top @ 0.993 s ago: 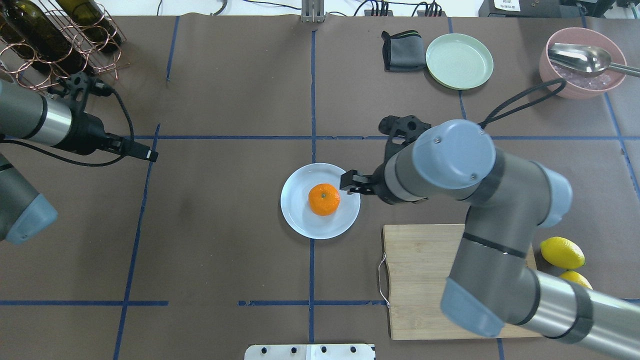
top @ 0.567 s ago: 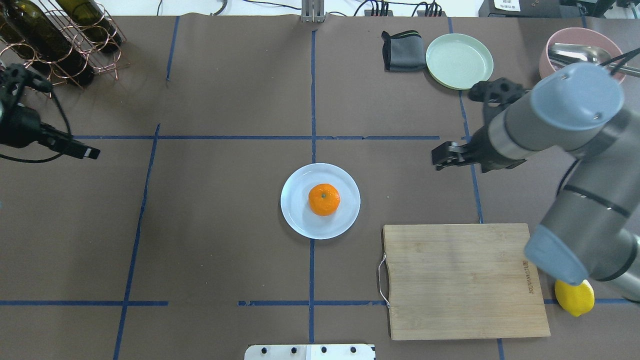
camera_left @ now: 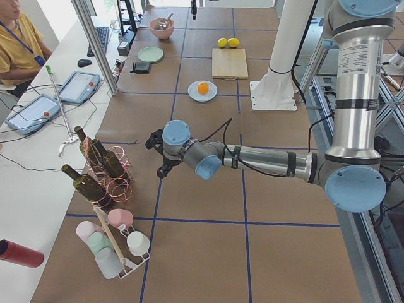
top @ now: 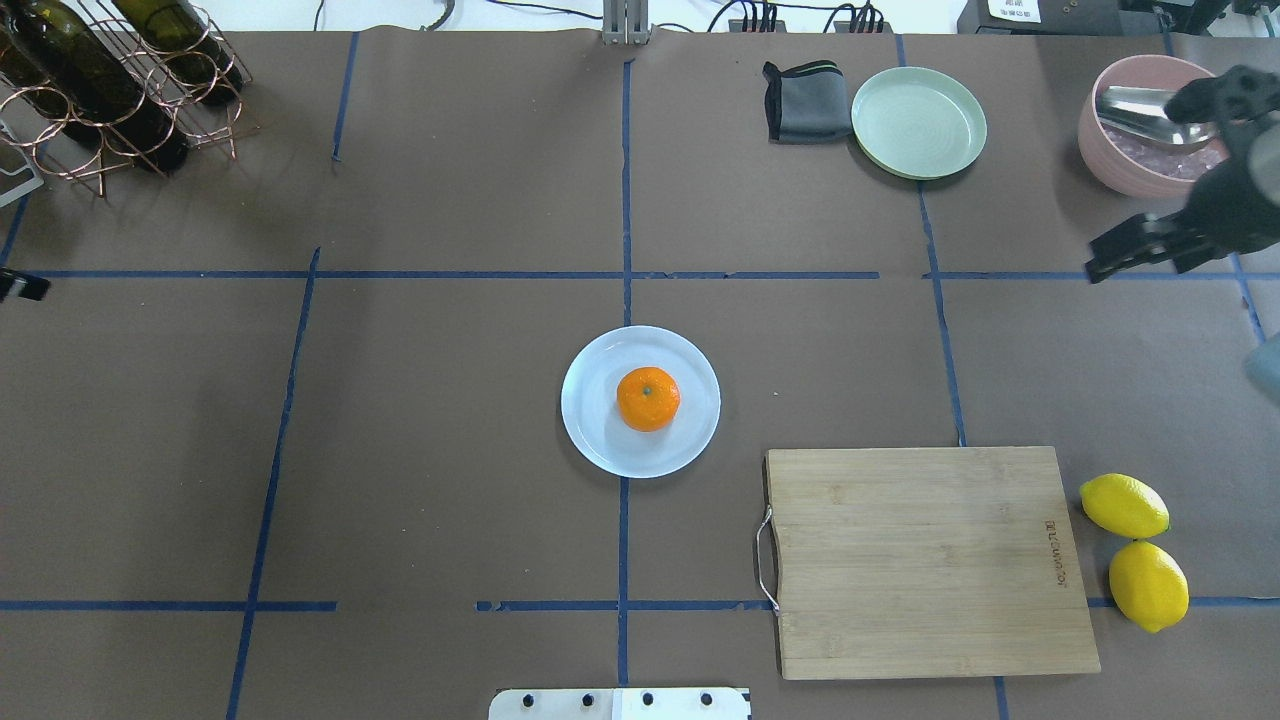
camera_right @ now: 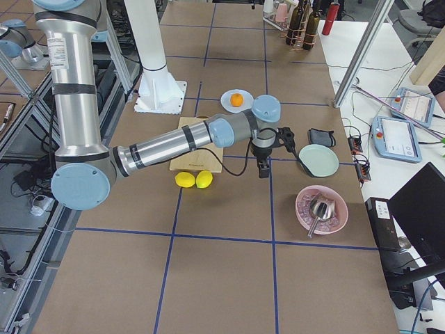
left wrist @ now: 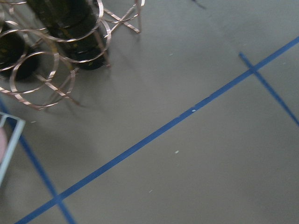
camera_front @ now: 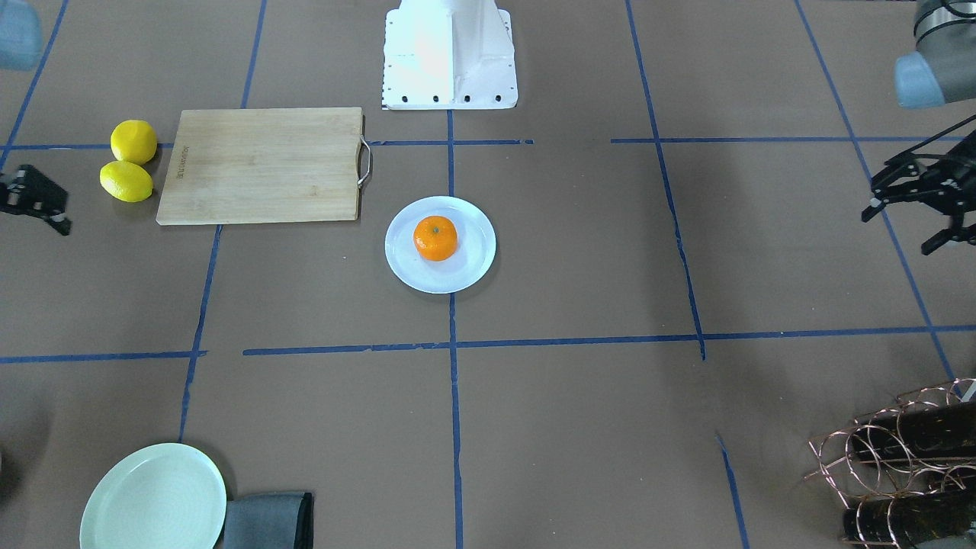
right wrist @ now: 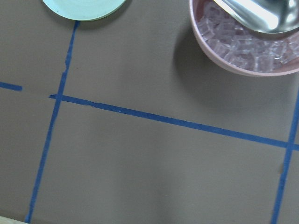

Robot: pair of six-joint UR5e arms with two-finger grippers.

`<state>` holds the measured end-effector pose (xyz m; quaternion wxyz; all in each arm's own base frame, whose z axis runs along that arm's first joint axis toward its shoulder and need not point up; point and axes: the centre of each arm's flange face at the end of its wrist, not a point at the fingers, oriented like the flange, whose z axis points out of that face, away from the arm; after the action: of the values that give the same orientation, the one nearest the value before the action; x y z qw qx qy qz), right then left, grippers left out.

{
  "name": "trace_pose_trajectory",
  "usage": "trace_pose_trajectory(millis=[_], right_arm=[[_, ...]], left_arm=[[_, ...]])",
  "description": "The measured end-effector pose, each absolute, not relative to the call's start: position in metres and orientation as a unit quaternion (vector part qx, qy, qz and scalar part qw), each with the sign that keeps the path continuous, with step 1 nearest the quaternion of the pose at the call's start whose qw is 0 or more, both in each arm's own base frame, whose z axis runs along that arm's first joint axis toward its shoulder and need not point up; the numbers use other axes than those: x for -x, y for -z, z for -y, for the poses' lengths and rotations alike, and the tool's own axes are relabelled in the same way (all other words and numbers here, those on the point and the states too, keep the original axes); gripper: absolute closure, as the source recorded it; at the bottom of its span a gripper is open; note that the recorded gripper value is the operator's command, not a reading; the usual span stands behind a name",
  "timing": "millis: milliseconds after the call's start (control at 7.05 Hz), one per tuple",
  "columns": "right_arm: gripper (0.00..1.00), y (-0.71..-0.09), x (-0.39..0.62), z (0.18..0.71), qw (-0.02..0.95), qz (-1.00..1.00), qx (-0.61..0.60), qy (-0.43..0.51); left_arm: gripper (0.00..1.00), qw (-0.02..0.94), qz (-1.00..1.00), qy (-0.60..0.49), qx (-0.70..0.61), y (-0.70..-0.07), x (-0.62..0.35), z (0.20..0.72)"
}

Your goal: Pick orange to plate

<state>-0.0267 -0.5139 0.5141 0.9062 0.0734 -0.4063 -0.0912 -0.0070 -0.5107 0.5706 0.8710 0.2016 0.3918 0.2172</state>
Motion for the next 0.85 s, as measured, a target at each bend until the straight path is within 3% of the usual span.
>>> trace_pose_trajectory(millis=[284,851], right_arm=[[0.0,-0.57,-0.02,0.515,0.904,0.4,-0.075,0.133],[0.0,-0.584,-0.03,0.518,0.914,0.375,-0.067,0.142]], left_arm=[[0.0,0.892,-0.383,-0.188,-0.148,-0.555,0.06,0.537],[0.0,0.909,-0.405,-0.087,-0.053,-0.562,0.066,0.531]])
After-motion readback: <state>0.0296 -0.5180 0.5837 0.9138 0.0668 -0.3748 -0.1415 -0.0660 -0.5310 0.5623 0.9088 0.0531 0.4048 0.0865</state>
